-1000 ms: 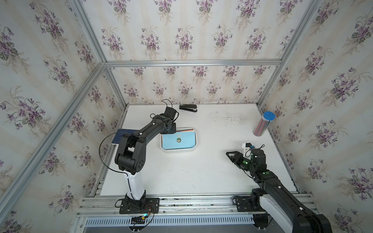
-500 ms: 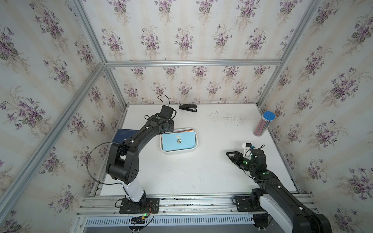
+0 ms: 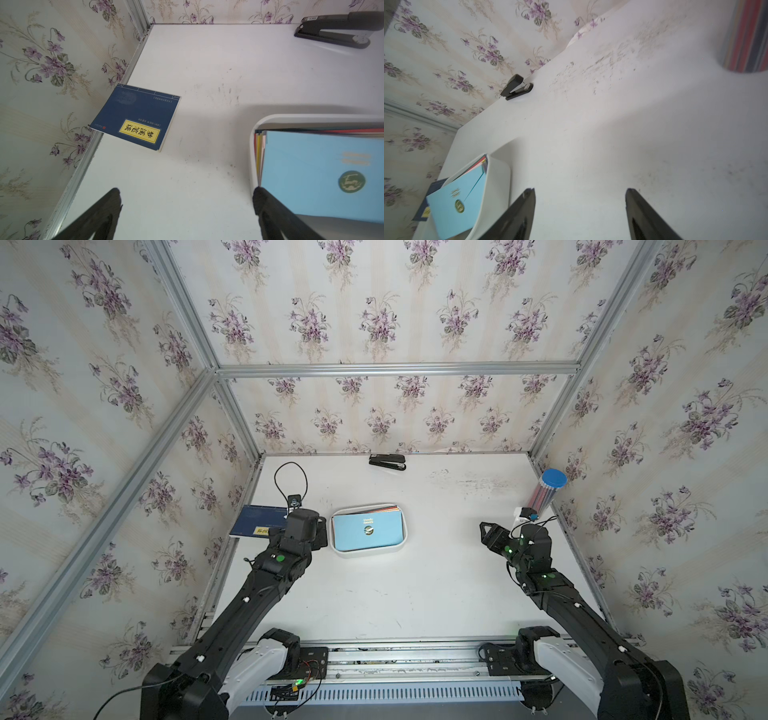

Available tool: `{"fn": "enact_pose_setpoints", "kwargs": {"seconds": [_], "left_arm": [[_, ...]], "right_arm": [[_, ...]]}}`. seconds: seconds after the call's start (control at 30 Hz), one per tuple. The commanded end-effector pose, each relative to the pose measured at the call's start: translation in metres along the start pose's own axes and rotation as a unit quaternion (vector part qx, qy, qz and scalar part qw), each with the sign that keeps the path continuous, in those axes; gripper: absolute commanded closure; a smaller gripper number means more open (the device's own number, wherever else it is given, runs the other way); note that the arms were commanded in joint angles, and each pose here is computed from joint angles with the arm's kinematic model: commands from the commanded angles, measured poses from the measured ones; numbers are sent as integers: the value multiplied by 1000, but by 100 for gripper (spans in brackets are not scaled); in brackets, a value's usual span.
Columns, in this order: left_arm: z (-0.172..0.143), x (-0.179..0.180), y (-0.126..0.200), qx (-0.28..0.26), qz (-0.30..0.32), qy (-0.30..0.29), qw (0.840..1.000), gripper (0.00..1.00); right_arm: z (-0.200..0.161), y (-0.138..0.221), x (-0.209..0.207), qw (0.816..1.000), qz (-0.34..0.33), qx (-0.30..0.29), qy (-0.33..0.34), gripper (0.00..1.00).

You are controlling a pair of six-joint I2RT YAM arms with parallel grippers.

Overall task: Put the sealed envelopes into the storage box
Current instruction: Reset both arms

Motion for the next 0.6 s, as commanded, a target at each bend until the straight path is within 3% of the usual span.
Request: {"fn": "enact_pose_setpoints", "kwargs": {"seconds": [0.0, 0.27, 0.33, 0.57], "left_arm": [[-1, 1, -7, -56, 1, -15, 998, 0], [-29, -4, -57, -91, -54, -64, 992, 0], [-23, -2, -62, -88, -62, -71, 992, 0], [-16, 11, -80, -137, -147, -27, 979, 0]], "right_arm": [[22, 4, -6, 986, -59, -125, 90, 24], [-3, -1, -31, 967, -86, -186, 152, 24], [-4, -6, -36, 962, -100, -196, 159, 23], [-4, -9, -34, 941, -47, -267, 204, 21]]}}
Point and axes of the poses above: each gripper's point midway between its finger pads, its own y axis back along the fingers, its own x axis along the line the jaws close on, z = x × y, the point moved 9 cm from there along y, back along the fingers, and after that the axes turned 3 degrees about -y, right-handed, at the moved point
